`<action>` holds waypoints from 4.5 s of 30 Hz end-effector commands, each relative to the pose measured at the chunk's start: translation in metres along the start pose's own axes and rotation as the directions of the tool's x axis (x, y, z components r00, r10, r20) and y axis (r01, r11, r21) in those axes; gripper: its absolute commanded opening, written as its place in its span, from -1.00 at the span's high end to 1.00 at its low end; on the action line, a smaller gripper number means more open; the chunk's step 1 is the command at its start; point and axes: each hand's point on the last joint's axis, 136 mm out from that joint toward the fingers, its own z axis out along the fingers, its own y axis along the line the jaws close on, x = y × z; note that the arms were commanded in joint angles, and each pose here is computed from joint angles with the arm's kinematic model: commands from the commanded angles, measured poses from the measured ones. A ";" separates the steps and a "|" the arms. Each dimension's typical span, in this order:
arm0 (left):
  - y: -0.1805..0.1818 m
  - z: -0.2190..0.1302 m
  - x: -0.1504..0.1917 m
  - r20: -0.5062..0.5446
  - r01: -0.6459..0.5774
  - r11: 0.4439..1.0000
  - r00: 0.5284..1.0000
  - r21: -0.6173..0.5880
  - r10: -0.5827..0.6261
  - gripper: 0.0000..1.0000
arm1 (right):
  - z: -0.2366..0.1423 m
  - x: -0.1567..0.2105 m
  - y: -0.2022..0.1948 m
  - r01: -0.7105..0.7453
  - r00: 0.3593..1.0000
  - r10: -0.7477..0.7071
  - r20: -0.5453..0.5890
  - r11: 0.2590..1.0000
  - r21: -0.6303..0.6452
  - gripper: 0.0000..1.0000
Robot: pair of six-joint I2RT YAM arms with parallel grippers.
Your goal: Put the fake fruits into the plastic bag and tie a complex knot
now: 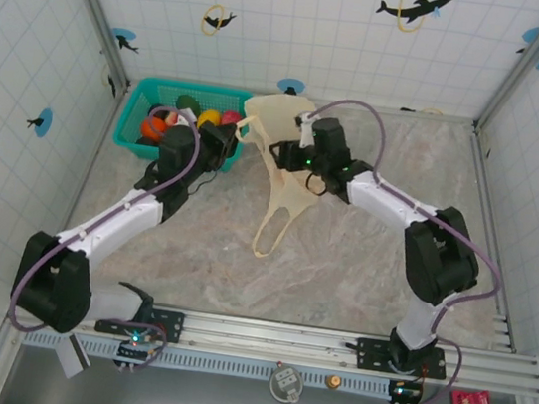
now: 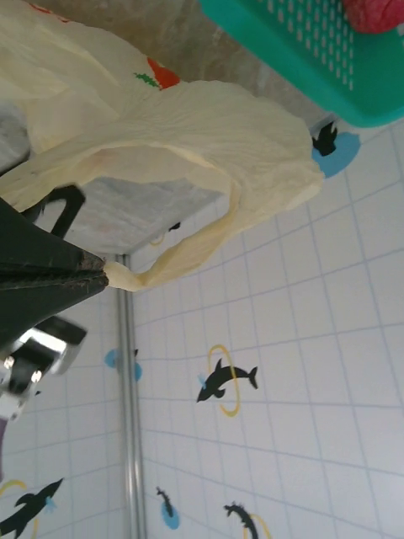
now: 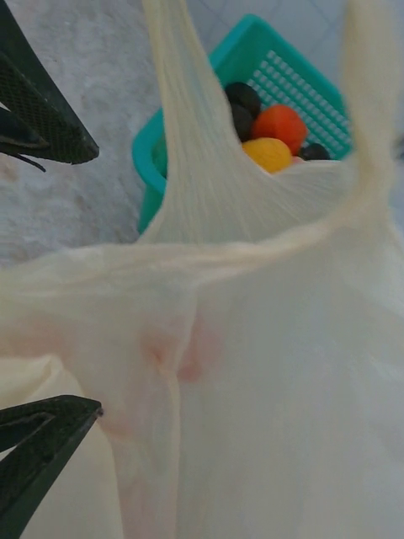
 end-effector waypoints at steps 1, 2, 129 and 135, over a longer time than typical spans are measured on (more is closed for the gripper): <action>0.005 -0.019 -0.003 0.036 -0.053 0.998 0.998 -0.023 0.053 1.00 | 0.008 0.019 0.011 0.057 0.996 -0.057 -0.062 0.998 0.006 -0.49; 0.003 -0.023 0.003 0.025 -0.066 0.998 0.997 -0.019 0.067 1.00 | 0.011 0.028 0.010 0.068 0.994 -0.067 -0.086 0.998 0.012 -0.49; 0.127 -0.079 0.051 0.157 -0.570 0.779 0.771 -0.263 0.617 1.00 | -0.066 0.005 0.038 0.060 0.996 -0.076 -0.045 0.955 -0.290 -0.25; 0.173 -0.083 0.045 0.161 -0.423 0.828 0.848 -0.368 0.505 1.00 | 0.013 -0.035 0.021 -0.194 0.981 0.190 -0.044 0.942 -0.275 -0.03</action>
